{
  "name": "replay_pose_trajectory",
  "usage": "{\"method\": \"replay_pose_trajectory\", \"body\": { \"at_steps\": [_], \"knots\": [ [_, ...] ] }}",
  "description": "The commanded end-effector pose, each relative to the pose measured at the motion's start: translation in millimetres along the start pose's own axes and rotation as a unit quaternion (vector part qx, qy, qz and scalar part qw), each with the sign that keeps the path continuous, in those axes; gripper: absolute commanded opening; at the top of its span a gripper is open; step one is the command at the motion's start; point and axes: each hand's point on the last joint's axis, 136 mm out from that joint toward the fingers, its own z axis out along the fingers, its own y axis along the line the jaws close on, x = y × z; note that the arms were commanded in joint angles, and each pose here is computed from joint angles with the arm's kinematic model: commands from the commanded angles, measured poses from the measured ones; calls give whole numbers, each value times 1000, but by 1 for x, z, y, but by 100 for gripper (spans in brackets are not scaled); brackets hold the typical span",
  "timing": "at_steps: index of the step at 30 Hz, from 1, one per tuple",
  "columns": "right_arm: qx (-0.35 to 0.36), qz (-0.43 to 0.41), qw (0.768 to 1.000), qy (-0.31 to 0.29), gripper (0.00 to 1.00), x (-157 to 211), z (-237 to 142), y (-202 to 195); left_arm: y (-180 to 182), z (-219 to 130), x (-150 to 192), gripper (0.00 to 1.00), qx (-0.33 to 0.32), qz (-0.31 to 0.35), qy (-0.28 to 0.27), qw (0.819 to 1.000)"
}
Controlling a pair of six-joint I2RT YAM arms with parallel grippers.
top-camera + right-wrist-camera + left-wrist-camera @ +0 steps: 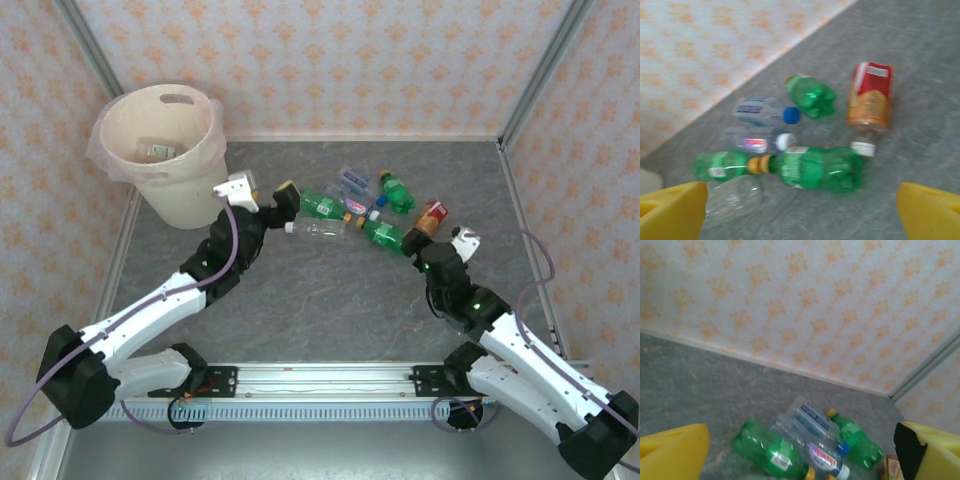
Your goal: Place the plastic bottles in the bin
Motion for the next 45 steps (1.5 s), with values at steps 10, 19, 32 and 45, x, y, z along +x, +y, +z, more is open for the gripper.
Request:
{"method": "replay_pose_trajectory", "body": {
  "at_steps": [10,19,32,45],
  "knots": [
    [148,43,986,71,89,30,14,-85,-45,-28,66,99,129,-52,51,989],
    [237,72,968,43,96,16,13,-119,-40,-35,81,99,148,-70,62,985],
    [260,114,957,59,100,36,12,-140,-36,-40,84,99,153,-76,59,984],
    [205,99,966,125,100,62,30,-123,-39,-39,85,99,160,-85,63,981]
  ]
}}
